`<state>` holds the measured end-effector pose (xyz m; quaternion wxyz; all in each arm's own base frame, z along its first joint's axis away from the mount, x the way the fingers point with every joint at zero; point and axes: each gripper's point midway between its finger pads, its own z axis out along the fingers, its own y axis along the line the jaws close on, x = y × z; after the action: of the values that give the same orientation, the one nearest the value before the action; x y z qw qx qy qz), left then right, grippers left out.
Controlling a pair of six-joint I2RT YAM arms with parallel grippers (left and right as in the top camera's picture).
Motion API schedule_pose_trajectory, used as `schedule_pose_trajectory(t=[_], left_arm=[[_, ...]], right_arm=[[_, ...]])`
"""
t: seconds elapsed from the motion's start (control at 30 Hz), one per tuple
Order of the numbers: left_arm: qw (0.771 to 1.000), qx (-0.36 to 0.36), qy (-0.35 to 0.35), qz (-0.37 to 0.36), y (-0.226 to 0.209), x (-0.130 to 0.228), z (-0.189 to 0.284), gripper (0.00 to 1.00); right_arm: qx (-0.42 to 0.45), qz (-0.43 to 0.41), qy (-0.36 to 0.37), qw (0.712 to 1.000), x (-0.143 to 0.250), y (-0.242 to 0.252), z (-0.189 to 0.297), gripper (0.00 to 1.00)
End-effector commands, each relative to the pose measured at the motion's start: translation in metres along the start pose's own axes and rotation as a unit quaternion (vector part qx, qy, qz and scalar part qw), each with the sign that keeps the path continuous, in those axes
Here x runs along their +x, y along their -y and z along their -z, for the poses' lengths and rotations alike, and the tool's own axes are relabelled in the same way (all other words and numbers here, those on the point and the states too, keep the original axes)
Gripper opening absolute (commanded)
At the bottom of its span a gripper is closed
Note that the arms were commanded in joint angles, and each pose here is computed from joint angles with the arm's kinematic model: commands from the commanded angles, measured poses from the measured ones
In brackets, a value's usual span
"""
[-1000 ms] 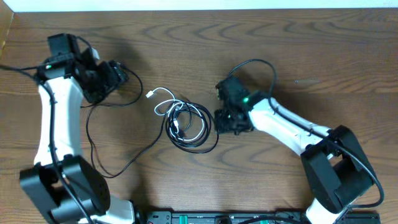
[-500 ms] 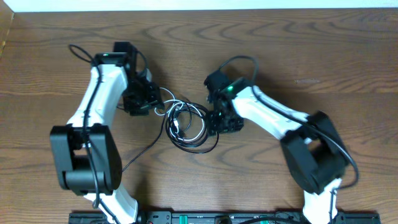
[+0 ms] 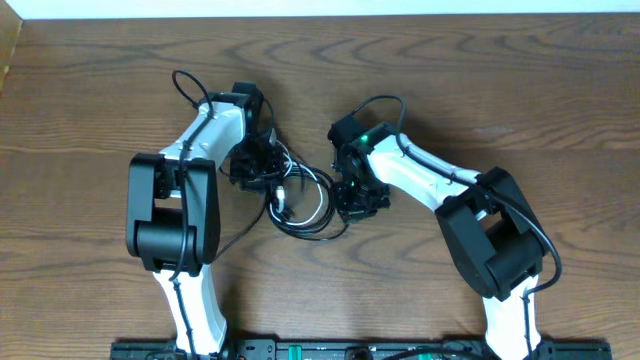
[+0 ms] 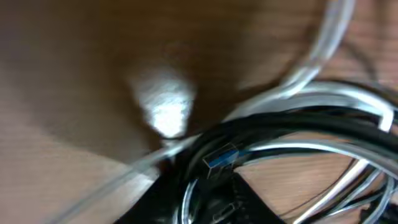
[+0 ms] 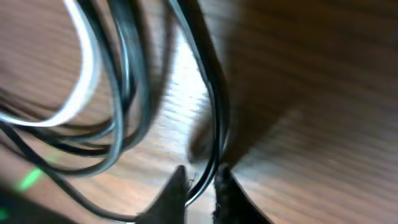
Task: Untangle cables
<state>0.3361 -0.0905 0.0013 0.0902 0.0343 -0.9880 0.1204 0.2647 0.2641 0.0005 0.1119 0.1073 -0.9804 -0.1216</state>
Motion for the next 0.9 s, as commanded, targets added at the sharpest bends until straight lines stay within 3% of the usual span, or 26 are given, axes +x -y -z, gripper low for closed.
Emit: schedule_pose_trajectory(t=[0.0, 0.1, 0.33, 0.4, 0.47, 0.53, 0.67, 0.87], left_arm=[[0.997, 0.077, -0.004, -0.007, 0.025, -0.003, -0.006, 0.08], [0.990, 0.137, 0.016, -0.017, 0.046, -0.015, -0.001, 0.08], [0.988, 0.141, 0.065, 0.021, 0.038, -0.042, 0.005, 0.08], [0.990, 0.119, 0.072, 0.027, 0.027, -0.045, 0.004, 0.17], [0.992, 0.099, 0.077, 0.034, 0.017, -0.047, 0.003, 0.33], [0.992, 0.092, 0.077, 0.036, 0.014, -0.047, 0.003, 0.40], [0.995, 0.045, 0.083, 0.042, -0.002, -0.048, 0.001, 0.34], [0.994, -0.028, 0.093, 0.050, -0.028, -0.049, 0.001, 0.34]], right_arm=[[0.102, 0.016, 0.045, 0.994, -0.025, 0.029, 0.020, 0.02], [0.182, 0.013, 0.093, 0.979, -0.049, 0.056, 0.053, 0.01], [0.180, -0.033, 0.105, 0.977, -0.066, 0.096, 0.066, 0.01], [0.179, -0.042, 0.106, 0.977, -0.069, 0.105, 0.065, 0.01], [0.178, -0.042, 0.110, 0.977, -0.072, 0.111, 0.064, 0.01], [0.176, -0.045, 0.116, 0.977, -0.075, 0.116, 0.062, 0.01], [0.180, -0.032, 0.122, 0.976, -0.079, 0.122, 0.056, 0.01], [0.191, -0.024, 0.129, 0.973, -0.082, 0.135, 0.046, 0.01]])
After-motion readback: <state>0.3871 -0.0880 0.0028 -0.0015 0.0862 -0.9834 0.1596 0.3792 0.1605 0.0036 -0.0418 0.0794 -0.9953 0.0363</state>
